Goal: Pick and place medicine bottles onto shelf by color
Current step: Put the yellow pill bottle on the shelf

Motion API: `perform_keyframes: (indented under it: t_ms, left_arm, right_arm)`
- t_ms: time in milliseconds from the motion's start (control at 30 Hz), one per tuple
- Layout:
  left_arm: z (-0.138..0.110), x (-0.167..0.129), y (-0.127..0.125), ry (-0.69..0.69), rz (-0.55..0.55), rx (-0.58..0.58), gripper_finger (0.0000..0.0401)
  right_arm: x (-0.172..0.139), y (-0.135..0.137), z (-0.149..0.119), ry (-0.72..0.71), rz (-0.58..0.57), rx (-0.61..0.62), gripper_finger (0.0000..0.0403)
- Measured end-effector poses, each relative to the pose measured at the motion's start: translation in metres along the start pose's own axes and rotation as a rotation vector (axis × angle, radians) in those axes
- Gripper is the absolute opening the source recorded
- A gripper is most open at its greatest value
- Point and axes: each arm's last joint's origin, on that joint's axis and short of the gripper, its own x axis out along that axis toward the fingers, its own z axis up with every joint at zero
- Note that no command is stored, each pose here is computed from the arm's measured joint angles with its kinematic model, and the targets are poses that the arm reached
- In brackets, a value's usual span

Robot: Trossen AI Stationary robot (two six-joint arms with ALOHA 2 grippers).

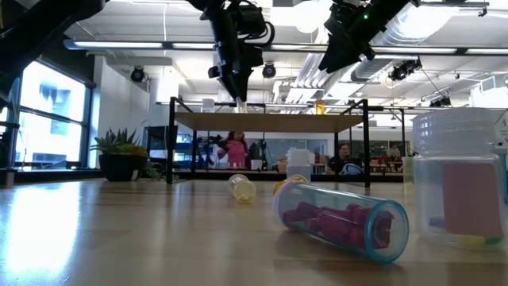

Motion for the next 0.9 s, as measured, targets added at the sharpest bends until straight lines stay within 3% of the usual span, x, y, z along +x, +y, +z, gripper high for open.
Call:
perform_keyframes:
  t_ms: [533, 900]
  left_arm:
    - [0.000, 0.000, 0.000, 0.000, 0.000, 0.001, 0.0149]
    - [0.000, -0.003, -0.014, -0.005, -0.008, 0.056, 0.0149]
  right_arm:
    - [0.000, 0.000, -0.001, 0.007, 0.000, -0.002, 0.0165]
    - [0.000, 0.000, -0.001, 0.007, 0.000, -0.002, 0.0165]
